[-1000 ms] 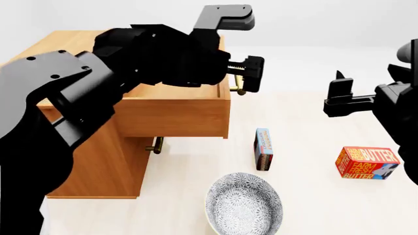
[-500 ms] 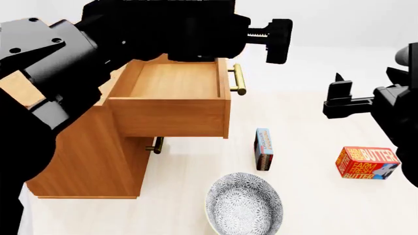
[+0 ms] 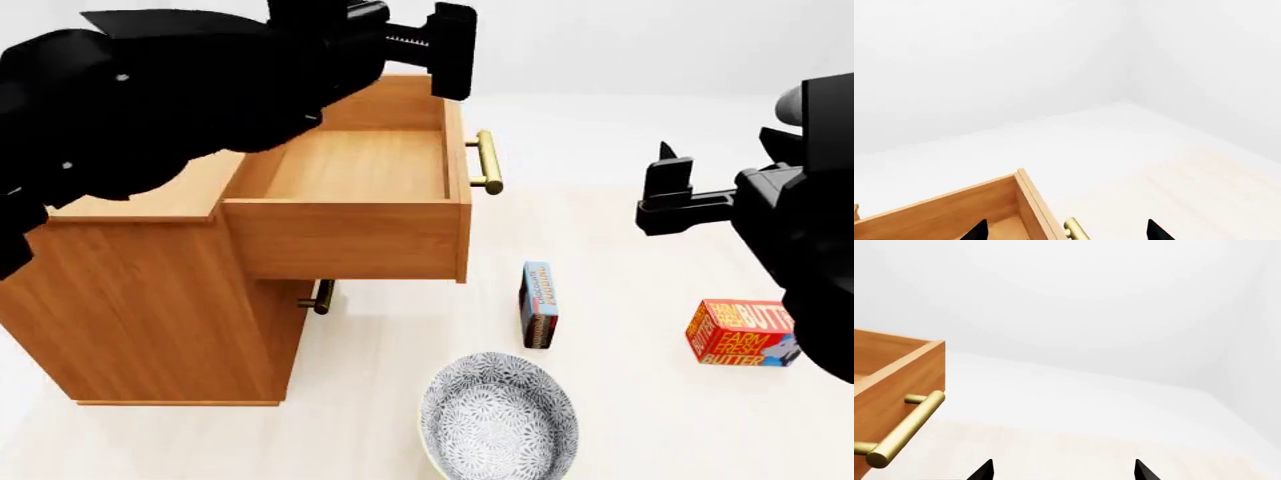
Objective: Put the chocolate pudding in the top drawer of the cabinet and close it.
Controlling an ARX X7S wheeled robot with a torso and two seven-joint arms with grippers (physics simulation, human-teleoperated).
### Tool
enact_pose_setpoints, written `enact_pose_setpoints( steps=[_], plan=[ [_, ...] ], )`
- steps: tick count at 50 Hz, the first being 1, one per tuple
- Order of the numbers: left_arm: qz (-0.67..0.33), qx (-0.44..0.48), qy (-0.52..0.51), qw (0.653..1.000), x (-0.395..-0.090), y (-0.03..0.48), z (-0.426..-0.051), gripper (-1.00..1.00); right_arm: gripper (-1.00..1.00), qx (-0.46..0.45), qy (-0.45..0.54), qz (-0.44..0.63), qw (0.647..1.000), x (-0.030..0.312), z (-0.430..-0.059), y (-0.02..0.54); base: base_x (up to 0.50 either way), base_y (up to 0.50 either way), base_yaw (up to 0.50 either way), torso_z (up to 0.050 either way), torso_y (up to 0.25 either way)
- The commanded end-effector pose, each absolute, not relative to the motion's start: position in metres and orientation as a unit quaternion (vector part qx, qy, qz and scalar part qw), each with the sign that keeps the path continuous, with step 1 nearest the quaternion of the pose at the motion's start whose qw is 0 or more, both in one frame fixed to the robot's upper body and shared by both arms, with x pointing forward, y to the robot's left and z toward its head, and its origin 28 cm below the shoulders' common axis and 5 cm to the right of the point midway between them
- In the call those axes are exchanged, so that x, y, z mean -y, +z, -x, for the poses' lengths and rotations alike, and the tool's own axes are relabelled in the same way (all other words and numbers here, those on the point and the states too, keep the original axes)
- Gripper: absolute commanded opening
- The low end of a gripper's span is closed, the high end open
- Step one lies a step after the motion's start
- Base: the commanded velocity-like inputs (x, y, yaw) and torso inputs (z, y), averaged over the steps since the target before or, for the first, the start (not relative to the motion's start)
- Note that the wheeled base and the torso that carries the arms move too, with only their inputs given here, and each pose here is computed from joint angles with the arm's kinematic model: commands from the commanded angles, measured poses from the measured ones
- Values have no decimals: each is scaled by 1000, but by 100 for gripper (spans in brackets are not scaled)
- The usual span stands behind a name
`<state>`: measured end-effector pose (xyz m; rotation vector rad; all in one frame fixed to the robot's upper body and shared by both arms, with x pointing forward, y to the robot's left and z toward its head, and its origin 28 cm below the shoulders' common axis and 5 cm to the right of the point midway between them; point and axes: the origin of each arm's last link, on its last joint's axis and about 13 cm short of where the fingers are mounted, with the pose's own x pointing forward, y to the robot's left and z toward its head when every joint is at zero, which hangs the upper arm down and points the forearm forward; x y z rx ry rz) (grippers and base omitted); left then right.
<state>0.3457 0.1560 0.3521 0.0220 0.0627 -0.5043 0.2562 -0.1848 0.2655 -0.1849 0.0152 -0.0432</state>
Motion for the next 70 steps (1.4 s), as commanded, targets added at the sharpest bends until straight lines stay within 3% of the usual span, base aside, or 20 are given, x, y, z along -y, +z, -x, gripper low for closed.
enact_pose_setpoints(
  steps=[1, 24, 52, 70],
  plan=[
    [-15, 45, -217, 975, -185, 330, -324, 100, 100, -13, 3, 82, 997, 177, -264, 263, 0, 0, 0, 0, 0],
    [-16, 121, -218, 968, -225, 325, -259, 100, 100, -50, 30, 67, 996, 162, -302, 238, 0, 0, 0, 0, 0],
    [2, 179, -192, 965, -260, 284, -191, 100, 100, -157, 52, -31, 986, 151, -377, 191, 0, 0, 0, 0, 0],
    [30, 185, -163, 969, -280, 260, -174, 100, 100, -221, 53, -34, 973, 144, -403, 157, 0, 0, 0, 0, 0]
  ],
)
